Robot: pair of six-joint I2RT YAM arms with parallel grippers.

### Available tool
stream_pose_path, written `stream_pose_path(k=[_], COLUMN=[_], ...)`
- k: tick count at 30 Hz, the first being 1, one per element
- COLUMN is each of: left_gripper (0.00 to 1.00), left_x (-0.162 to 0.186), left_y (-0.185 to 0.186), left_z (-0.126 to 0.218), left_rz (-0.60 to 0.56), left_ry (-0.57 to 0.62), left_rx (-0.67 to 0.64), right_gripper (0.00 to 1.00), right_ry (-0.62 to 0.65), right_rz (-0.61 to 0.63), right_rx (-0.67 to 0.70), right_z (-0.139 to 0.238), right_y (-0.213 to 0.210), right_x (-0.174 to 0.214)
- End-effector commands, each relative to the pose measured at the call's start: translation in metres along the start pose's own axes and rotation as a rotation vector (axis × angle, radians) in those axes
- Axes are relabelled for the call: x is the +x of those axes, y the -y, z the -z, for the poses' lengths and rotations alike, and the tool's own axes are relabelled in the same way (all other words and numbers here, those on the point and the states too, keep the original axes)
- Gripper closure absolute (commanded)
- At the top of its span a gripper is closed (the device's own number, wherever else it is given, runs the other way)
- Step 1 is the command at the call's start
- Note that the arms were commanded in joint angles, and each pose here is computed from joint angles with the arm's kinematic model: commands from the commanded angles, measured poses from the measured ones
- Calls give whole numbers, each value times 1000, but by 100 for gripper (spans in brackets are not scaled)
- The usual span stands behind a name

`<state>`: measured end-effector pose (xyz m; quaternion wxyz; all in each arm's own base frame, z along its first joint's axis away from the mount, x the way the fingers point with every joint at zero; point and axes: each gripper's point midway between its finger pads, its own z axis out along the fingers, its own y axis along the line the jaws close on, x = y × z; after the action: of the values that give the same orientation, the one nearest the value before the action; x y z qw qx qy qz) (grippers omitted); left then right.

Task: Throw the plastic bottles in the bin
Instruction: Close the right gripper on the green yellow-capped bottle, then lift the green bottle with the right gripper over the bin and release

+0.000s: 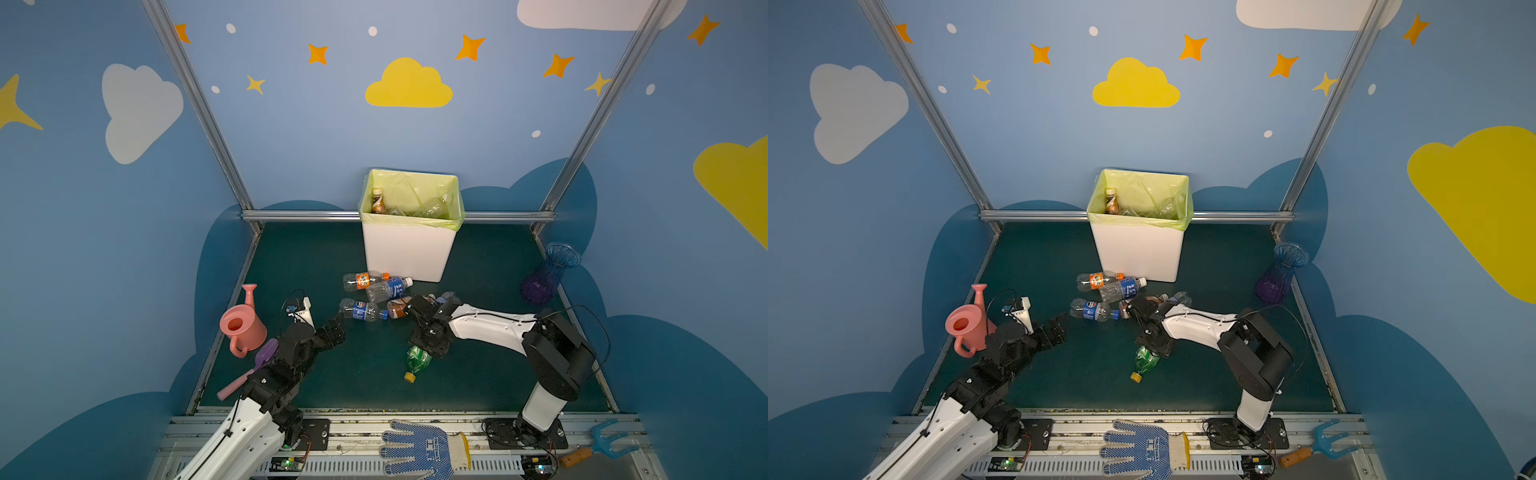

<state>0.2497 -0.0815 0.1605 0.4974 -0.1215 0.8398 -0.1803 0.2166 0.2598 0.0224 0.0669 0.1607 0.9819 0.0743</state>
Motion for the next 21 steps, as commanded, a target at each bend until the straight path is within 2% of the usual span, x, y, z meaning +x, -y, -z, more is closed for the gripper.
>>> stream_pose_path(k=[1,7,12,17,21], left_gripper=[0,0,0,0,0], left_x=[2,3,6,11,12], left_y=[-5,-5,-10,-13,-14], left_z=[-1,-2,-6,-14,-21], left_rz=[2,8,19,35,41], left_ry=[-2,-3,-15,-35,-46], left_rx=[-17,-17,-48,-67,-84], right_gripper=[43,45,50,54,55], right_ry=[-40,-29,87,327,650], right_rz=[84,102,193,317,370], right_rx=[137,44,-86,-178,-294], right_z=[-10,-5,35,124,241], right_y=[42,33,2,-20,-27], right_x=[11,12,-12,-57,-107])
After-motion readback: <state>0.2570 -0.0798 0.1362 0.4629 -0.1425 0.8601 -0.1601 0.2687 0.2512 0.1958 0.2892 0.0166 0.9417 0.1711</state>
